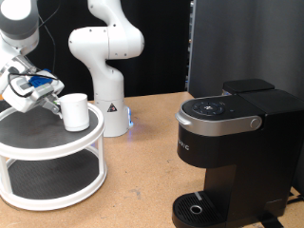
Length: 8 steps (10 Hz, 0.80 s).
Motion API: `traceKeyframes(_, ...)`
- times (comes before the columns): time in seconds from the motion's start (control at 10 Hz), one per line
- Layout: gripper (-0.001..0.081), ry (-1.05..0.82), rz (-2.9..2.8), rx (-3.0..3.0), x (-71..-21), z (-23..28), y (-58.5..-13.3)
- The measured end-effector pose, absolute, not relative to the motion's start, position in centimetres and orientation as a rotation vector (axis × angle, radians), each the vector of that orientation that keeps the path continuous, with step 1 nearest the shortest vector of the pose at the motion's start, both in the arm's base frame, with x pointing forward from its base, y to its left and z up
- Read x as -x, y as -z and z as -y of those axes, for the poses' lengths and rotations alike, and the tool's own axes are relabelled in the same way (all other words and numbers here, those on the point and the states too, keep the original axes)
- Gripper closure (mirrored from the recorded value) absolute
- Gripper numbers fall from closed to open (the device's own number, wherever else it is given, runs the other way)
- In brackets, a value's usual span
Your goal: Make a cup of coffee with the keurig machine
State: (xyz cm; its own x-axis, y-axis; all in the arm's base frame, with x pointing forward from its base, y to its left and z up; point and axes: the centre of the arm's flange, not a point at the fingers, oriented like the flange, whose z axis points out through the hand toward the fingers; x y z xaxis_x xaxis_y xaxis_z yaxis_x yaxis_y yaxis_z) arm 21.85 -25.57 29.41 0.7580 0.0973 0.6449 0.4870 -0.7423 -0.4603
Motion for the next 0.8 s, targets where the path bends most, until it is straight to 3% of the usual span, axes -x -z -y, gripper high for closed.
traceKeyframes(0.8,0.0739,0.685,0.320,2.324,-22.6,25.9,-36.4)
